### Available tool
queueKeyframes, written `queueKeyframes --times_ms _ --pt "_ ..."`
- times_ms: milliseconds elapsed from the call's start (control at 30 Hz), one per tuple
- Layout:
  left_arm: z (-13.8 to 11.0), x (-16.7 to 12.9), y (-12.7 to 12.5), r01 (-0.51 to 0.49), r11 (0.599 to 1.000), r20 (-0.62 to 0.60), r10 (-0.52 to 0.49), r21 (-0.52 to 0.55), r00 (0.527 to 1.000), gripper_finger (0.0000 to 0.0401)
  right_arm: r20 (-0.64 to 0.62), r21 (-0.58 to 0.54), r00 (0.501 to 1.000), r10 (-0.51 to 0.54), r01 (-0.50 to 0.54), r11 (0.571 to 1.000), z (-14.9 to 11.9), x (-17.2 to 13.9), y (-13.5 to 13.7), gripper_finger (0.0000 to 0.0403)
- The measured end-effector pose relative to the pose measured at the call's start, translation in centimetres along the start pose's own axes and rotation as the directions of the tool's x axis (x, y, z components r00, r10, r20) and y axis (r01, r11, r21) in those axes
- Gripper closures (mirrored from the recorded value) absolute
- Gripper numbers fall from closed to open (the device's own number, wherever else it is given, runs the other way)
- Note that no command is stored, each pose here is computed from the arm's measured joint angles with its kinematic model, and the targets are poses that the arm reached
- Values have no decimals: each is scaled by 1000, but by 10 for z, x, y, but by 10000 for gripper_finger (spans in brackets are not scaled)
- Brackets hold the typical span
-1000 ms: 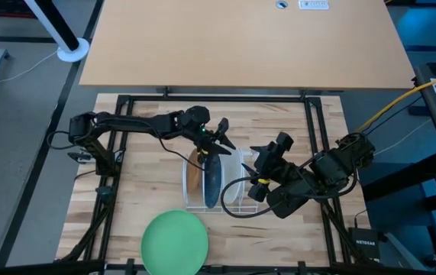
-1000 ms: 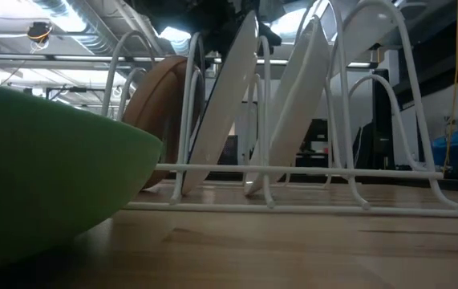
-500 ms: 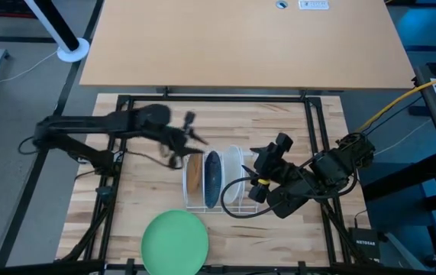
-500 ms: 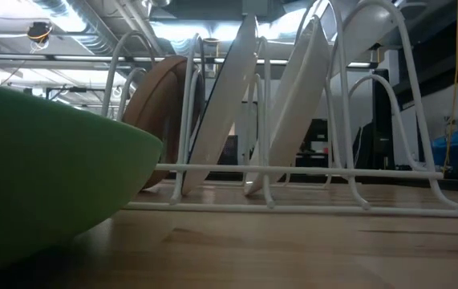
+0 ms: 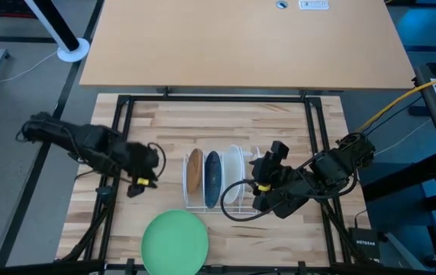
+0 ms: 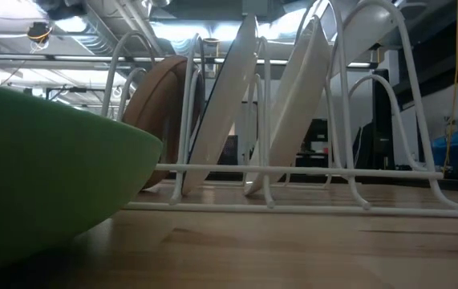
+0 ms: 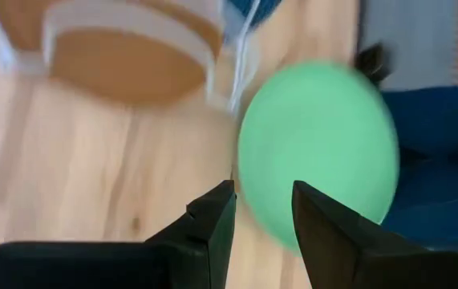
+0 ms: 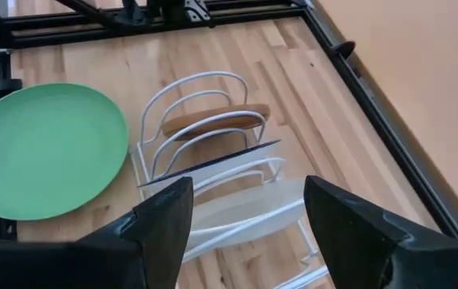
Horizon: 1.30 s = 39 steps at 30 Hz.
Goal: Sort dishes
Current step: Put the green plate into the dish rack
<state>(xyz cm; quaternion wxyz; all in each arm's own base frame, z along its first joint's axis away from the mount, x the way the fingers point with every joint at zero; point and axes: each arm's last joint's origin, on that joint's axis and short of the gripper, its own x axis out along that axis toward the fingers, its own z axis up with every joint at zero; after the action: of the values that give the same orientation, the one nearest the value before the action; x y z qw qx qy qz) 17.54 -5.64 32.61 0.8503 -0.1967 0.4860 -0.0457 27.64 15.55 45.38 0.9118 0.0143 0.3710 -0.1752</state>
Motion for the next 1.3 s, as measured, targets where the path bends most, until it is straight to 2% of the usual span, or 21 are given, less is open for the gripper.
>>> queueKeyframes --times_ms 233,333,467,667,1000,1300 --pt "-39 49 9 -99 989 -190 77 -108 979 286 -1 3 1000 5 -5 1000 0 0 0 158" --pt "-50 68 14 -122 980 -216 87 -157 973 286 0 4 1000 5 -5 1000 0 0 0 158" --pt "-62 95 17 -101 975 -203 60 -197 977 286 0 4 1000 6 -6 1000 0 0 0 158" --pt "-72 122 17 -67 982 -194 32 -176 980 286 1 5 1000 7 -7 1000 0 0 0 158" --pt "-72 153 1 -10 993 -178 -11 -116 984 286 19 23 1000 21 -21 1000 2 0 2 158" --pt "-78 175 2 -62 993 -237 36 -103 971 286 23 26 999 24 -24 999 3 0 3 158"
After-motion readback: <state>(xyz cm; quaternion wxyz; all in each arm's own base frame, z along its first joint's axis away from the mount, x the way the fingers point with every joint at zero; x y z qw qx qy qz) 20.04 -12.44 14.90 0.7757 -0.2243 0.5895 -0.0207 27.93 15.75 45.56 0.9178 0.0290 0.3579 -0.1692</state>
